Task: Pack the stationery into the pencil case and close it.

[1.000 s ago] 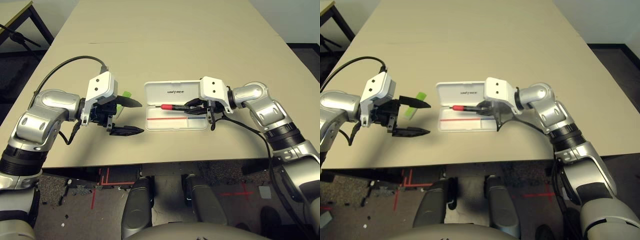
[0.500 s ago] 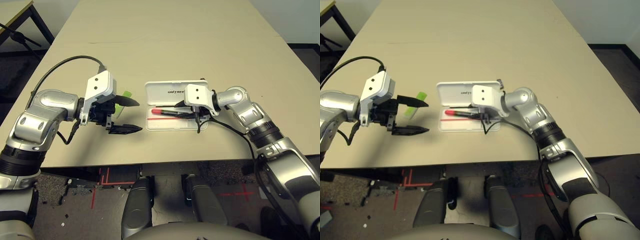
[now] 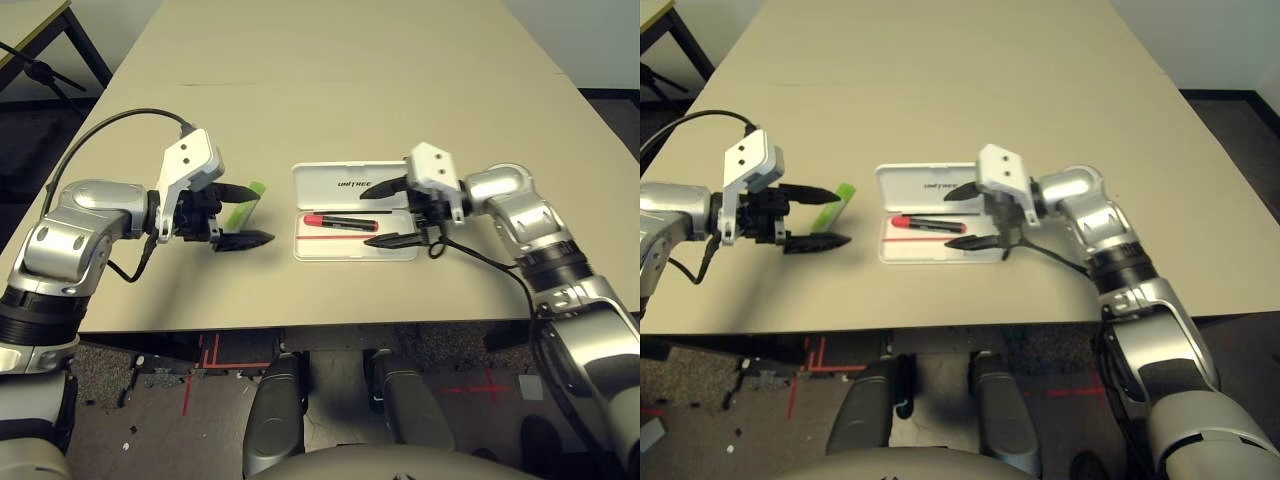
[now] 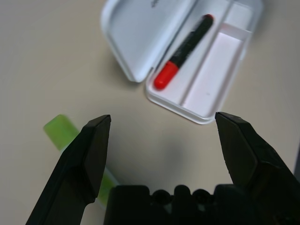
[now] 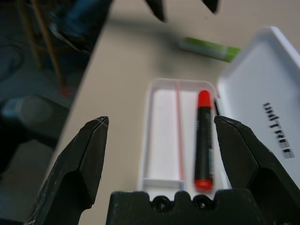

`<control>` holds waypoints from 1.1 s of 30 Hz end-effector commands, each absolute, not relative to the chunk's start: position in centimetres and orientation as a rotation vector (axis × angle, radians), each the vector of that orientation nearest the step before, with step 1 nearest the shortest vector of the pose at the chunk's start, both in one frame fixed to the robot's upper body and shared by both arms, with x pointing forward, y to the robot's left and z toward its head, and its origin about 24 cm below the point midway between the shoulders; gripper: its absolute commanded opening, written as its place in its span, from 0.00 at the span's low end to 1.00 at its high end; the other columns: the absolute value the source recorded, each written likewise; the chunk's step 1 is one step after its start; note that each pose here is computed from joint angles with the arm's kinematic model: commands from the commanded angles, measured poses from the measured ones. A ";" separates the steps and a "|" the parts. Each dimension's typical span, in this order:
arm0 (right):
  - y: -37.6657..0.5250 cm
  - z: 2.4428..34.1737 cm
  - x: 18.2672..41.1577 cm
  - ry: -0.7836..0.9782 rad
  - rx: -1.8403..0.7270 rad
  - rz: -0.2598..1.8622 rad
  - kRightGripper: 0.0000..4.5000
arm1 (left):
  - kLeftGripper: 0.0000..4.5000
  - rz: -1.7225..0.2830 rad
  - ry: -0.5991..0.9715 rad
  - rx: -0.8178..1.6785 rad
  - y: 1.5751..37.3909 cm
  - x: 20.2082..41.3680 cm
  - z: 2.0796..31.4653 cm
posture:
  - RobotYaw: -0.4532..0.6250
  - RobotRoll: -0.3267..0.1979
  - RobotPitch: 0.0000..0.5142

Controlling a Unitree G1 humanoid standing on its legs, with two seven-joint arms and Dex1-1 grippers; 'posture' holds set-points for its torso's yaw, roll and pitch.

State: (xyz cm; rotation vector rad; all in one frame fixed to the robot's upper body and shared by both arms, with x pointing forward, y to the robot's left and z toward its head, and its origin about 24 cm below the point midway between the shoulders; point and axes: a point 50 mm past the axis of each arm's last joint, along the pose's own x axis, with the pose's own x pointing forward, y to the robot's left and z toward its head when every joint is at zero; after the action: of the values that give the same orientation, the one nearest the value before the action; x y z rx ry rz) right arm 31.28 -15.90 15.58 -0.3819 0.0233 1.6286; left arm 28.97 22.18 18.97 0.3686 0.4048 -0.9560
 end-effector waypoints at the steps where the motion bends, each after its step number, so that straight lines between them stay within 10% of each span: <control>1: -18.2 15.9 30.6 0.029 -0.353 1.627 1.00 | 1.00 -0.785 0.443 0.340 22.8 29.6 18.5 | 0.43 0.62 0.33; 27: -23.9 18.5 28.5 0.019 -0.268 1.532 1.00 | 1.00 -0.367 0.736 0.252 23.1 32.5 14.2 | 0.38 0.62 0.37; 33: -24.7 18.5 28.2 0.028 -0.280 1.503 1.00 | 0.62 -0.380 0.756 0.256 22.9 32.2 13.7 | 0.37 0.62 0.37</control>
State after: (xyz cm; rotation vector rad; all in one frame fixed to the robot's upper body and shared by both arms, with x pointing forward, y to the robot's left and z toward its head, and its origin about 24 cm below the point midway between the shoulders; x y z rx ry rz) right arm 28.49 -24.31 18.19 -0.2615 0.0359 1.5096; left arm 32.40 23.02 14.31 0.2454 0.7292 -0.3781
